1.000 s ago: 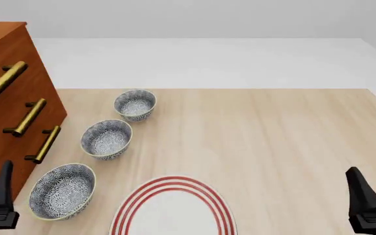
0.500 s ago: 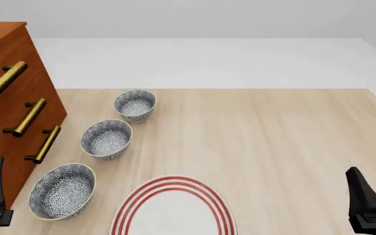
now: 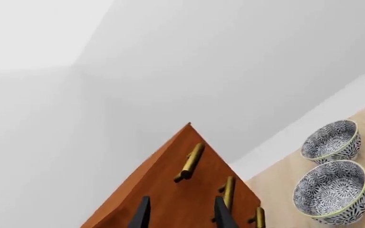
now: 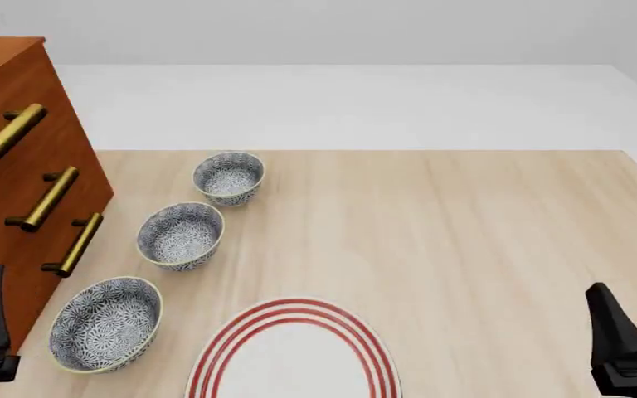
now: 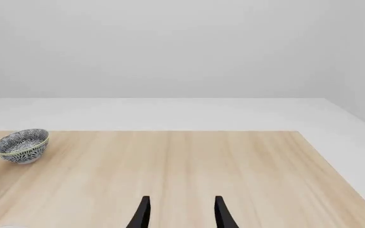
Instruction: Open the top drawer of the cabinet.
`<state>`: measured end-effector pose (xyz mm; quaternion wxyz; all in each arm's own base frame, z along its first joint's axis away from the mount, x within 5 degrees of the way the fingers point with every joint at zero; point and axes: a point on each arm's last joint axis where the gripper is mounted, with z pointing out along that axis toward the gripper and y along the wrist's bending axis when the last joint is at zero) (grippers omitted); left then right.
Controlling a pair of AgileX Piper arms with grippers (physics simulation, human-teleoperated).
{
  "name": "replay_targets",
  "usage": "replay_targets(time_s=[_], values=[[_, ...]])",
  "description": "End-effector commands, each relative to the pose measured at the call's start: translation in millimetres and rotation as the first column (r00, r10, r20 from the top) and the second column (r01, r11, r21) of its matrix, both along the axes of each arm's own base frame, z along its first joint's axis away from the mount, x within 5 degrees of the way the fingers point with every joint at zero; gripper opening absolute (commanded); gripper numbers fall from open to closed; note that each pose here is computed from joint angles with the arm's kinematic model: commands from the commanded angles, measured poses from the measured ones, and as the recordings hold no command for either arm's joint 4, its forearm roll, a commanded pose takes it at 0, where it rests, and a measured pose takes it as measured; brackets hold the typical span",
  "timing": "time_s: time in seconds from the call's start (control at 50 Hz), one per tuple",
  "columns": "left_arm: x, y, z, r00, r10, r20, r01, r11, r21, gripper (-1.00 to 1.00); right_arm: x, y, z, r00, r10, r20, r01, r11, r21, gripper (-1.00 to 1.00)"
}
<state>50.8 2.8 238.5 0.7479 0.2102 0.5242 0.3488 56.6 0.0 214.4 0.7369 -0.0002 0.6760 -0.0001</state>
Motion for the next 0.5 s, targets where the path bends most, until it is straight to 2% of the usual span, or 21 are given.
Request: replay_targets(time_s=[0.02,0.18,0.42,0.5], values=[[1.2,-0.4,0.4,1.000,0.024,-0.004,-0.023,0.996,0.084,1.00,0.0,0.0,0.0,1.000,0.000,0.000,0.000,1.000,0.000,1.00],[4.2,-1.2,1.6,0.999,0.041,-0.003,-0.040,0.984,0.171,1.00,0.0,0.0,0.0,1.000,0.000,0.000,0.000,1.000,0.000,1.00],[10.2,-0.9,4.2,0.997,0.076,0.007,-0.076,0.965,0.252,1.00,0.0,0.0,0.0,1.000,0.000,0.000,0.000,1.000,0.000,1.00],[14.5,-0.2,4.8,0.996,0.086,0.002,-0.084,0.963,0.257,1.00,0.0,0.0,0.0,1.000,0.000,0.000,0.000,1.000,0.000,1.00]])
